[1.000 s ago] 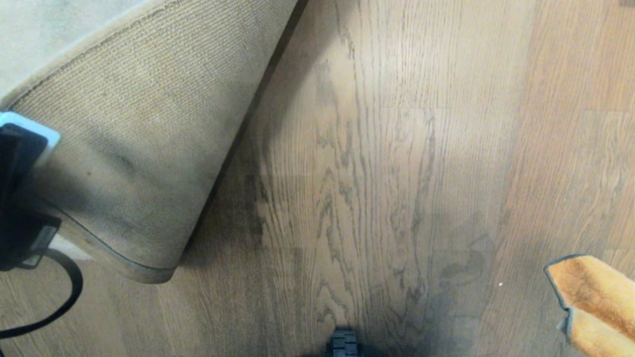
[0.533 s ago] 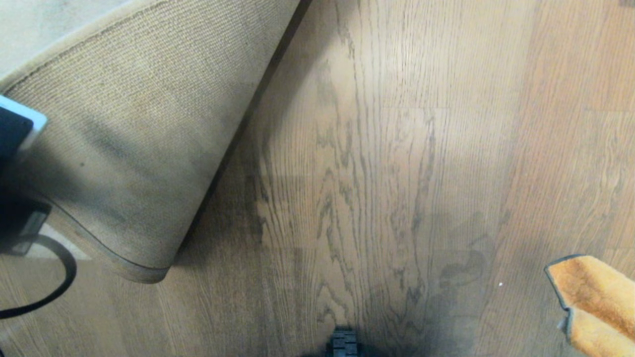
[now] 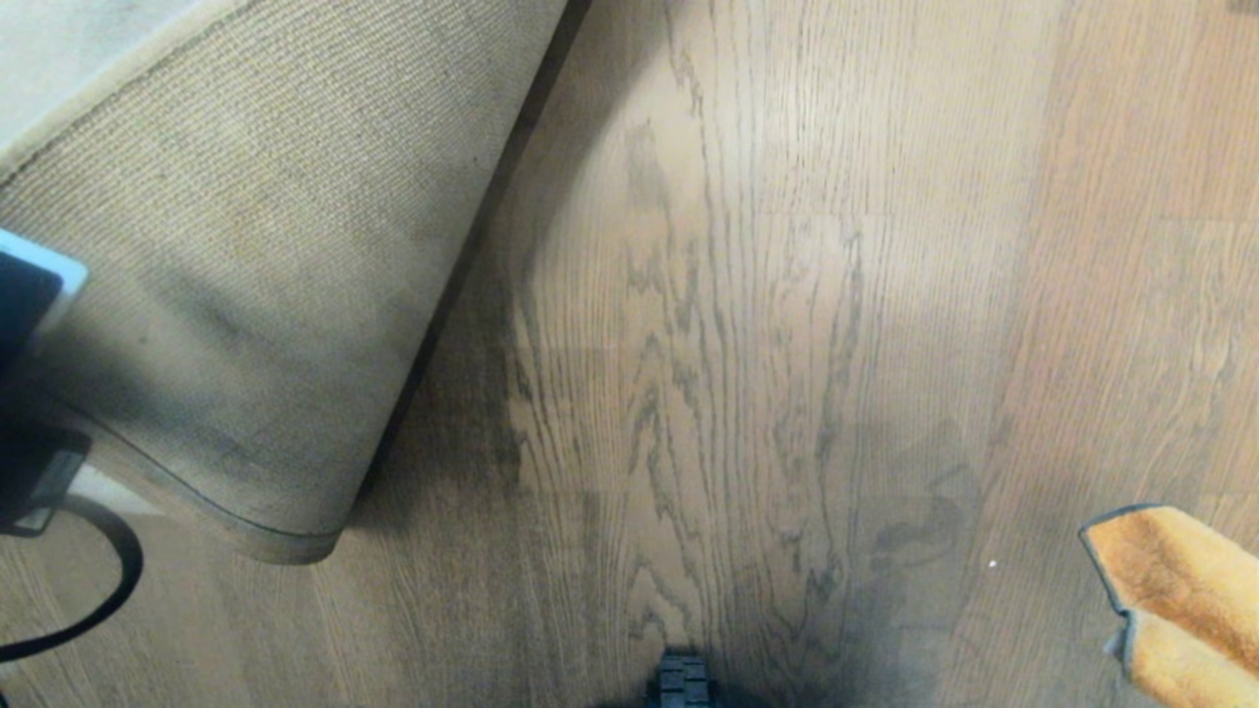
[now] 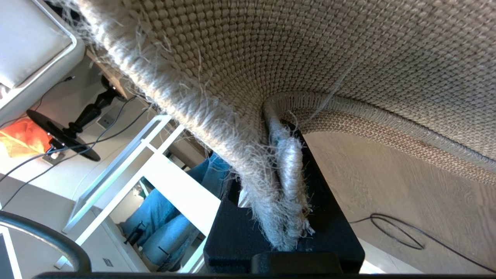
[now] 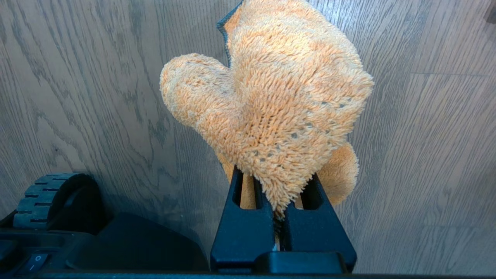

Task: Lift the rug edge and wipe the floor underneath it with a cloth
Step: Wipe the floor under the carpet with a rag

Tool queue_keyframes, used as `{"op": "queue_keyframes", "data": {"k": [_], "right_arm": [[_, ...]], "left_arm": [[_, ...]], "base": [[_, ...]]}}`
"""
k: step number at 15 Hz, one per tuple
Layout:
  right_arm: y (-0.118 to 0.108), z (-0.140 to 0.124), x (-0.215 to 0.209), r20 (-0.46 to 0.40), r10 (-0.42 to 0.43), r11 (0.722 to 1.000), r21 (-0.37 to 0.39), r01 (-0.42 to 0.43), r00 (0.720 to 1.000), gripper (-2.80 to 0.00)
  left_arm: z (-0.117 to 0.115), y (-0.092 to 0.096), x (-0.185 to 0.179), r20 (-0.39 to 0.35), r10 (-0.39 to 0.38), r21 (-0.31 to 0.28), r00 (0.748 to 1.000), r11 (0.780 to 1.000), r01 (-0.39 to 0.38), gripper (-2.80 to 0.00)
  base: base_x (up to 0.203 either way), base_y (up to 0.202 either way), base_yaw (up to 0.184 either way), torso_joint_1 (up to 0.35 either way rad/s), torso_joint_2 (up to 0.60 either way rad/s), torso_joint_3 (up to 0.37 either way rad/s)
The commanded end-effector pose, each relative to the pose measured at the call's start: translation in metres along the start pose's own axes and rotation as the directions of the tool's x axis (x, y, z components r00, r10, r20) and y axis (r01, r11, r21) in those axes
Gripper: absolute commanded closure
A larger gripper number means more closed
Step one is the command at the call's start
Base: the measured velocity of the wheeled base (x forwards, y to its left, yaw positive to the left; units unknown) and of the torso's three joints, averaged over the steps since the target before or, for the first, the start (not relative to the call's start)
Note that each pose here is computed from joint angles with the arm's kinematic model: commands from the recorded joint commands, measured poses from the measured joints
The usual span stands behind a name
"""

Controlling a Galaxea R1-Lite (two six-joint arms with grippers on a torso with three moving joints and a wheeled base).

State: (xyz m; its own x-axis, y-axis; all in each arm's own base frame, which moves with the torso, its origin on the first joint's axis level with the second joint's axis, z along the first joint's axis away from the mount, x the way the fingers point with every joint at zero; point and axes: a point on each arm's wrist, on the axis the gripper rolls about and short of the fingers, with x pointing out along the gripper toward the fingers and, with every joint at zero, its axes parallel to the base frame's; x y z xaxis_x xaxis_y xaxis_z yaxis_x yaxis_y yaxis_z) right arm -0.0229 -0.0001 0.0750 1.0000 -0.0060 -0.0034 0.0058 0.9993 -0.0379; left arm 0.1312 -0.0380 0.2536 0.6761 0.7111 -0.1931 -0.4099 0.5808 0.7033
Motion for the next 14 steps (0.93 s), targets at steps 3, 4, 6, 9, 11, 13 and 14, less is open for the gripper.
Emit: {"op": "queue_keyframes", "data": {"k": [3,4,6,9,11,13,14], "right_arm": [[0.0,0.0,0.0001,-0.001,0.0,1.0,0.0,0.0,1.0,0.0],[0.0,0.0,0.0001,-0.002,0.0,1.0,0.0,0.0,1.0,0.0],[0.0,0.0,0.0001,-0.001,0.0,1.0,0.0,0.0,1.0,0.0],[0.0,0.0,0.0001,-0.001,0.0,1.0,-0.001,0.0,1.0,0.0],[0.0001,-0.0001,0.0001,-0.002,0.005,1.0,-0.003,-0.005,1.0,0.0],[0.0001,-0.0002,0.0001,-0.003,0.006,1.0,-0.016,-0.006,1.0,0.0],[0.0002,-0.0001,0.0001,-0.002,0.011,0.999,-0.043,-0.011,1.0,0.0]], "left_arm": [[-0.0012,-0.0001,0.0004,-0.005,0.006,0.004,1.0,1.0,-0.006,0.0],[-0.0016,-0.0004,0.0004,-0.006,0.005,0.007,1.0,1.0,-0.005,0.0],[-0.0022,-0.001,0.0006,-0.007,0.005,0.01,1.0,1.0,-0.005,0.0],[-0.0023,-0.0009,0.0007,-0.008,0.006,0.012,1.0,1.0,-0.006,0.0],[-0.0023,-0.0009,0.0007,-0.008,0.006,0.013,1.0,1.0,-0.006,0.0],[-0.0023,-0.0008,0.0007,-0.008,0.007,0.014,1.0,1.0,-0.007,0.0],[-0.0026,-0.0011,0.0008,-0.009,0.007,0.016,1.0,1.0,-0.007,0.0]], "base": [[0.0,0.0,0.0,0.0,0.0,0.0],[0.0,0.0,0.0,0.0,0.0,0.0],[0.0,0.0,0.0,0.0,0.0,0.0],[0.0,0.0,0.0,0.0,0.0,0.0],[0.0,0.0,0.0,0.0,0.0,0.0],[0.0,0.0,0.0,0.0,0.0,0.0],[0.0,0.0,0.0,0.0,0.0,0.0]]}}
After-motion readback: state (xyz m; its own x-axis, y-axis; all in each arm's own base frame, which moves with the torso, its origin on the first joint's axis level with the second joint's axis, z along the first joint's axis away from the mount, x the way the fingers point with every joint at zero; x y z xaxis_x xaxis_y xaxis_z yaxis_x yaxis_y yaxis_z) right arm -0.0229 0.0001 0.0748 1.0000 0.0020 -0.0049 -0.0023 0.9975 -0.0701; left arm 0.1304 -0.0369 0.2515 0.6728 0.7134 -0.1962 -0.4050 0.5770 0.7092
